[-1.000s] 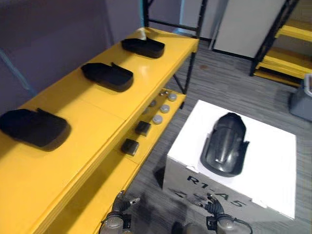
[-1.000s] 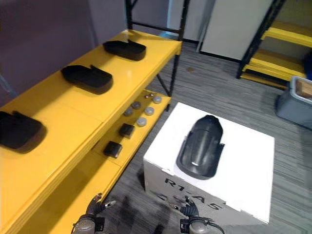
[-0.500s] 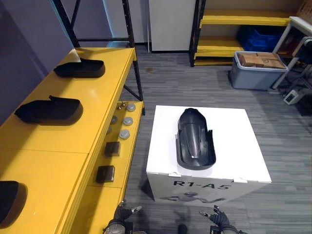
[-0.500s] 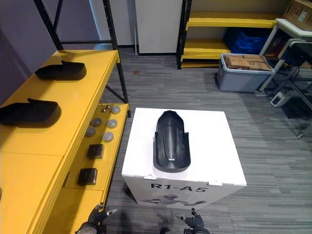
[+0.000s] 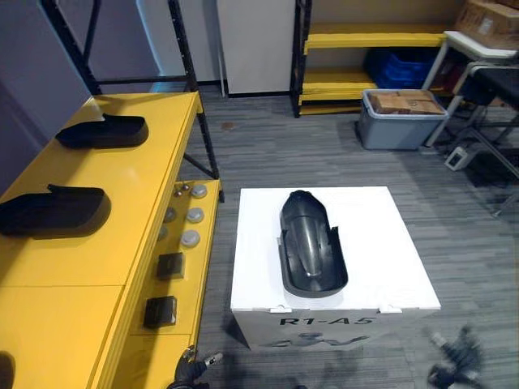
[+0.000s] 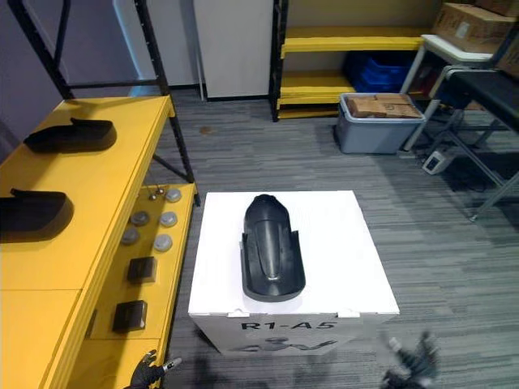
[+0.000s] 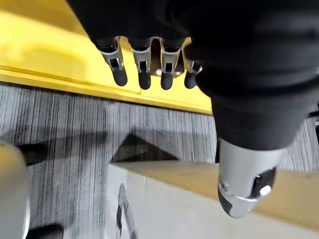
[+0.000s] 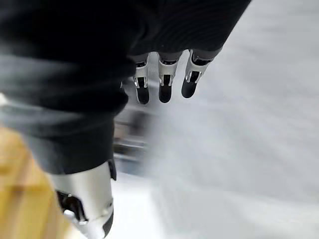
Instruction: Walk over and take plastic housings, then place them on the shelf
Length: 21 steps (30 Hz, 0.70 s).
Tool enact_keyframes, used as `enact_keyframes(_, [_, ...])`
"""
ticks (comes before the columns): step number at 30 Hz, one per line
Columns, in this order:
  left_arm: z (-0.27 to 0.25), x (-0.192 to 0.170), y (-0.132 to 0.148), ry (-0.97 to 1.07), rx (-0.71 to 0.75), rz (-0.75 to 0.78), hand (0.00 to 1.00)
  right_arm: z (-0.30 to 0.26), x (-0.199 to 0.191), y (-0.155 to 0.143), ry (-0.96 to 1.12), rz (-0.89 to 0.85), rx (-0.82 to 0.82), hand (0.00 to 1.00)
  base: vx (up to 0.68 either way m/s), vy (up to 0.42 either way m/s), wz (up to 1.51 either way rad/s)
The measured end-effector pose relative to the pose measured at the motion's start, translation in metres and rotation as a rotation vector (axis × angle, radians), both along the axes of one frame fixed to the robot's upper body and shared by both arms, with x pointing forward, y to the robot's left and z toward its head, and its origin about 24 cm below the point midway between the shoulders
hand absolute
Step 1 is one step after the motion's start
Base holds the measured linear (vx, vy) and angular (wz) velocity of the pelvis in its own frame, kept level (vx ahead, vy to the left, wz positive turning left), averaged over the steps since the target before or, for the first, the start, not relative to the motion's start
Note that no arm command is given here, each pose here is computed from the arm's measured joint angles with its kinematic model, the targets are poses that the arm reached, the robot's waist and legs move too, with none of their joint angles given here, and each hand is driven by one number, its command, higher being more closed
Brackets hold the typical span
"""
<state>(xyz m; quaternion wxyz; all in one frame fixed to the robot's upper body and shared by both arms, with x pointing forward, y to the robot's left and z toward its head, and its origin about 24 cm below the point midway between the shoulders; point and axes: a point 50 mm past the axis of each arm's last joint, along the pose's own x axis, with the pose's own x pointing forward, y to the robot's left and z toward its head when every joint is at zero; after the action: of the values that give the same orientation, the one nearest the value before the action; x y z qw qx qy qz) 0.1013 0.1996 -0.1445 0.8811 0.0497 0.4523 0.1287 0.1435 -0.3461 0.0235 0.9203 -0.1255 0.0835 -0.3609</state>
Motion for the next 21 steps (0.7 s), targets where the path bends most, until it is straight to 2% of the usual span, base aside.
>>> enact_keyframes(1, [-0.001,-0.004,-0.001,0.012,-0.007,-0.009,0.00,0.026,0.010,-0.002,-0.063,0.034,-0.099,0.00,-0.03,-0.008,-0.03])
enact_keyframes(3, [-0.002,-0.007,-0.002,0.020,-0.017,-0.014,0.00,0.050,0.024,-0.001,-0.129,0.077,-0.188,0.00,-0.02,0.002,-0.01])
enact_keyframes(6, [-0.003,-0.007,-0.002,0.024,-0.015,-0.050,0.00,0.078,0.055,0.015,-0.224,0.193,-0.259,0.00,-0.03,0.025,-0.06])
enact_keyframes(10, [-0.003,-0.005,-0.004,0.023,-0.020,-0.113,0.00,0.108,0.104,0.069,-0.336,0.521,-0.348,0.00,-0.03,0.045,-0.04])
enact_keyframes(13, [-0.002,0.001,-0.009,0.006,-0.024,-0.157,0.00,0.111,0.120,0.100,-0.358,0.683,-0.350,0.00,-0.04,0.017,0.22])
enact_keyframes(15, [-0.001,0.003,-0.012,-0.002,-0.026,-0.170,0.00,0.104,0.127,0.110,-0.329,0.737,-0.332,0.00,-0.05,0.012,0.40])
enact_keyframes(21, [0.000,0.011,-0.015,-0.019,-0.024,-0.193,0.00,0.069,0.145,0.125,-0.181,0.756,-0.292,0.00,-0.03,0.005,0.16])
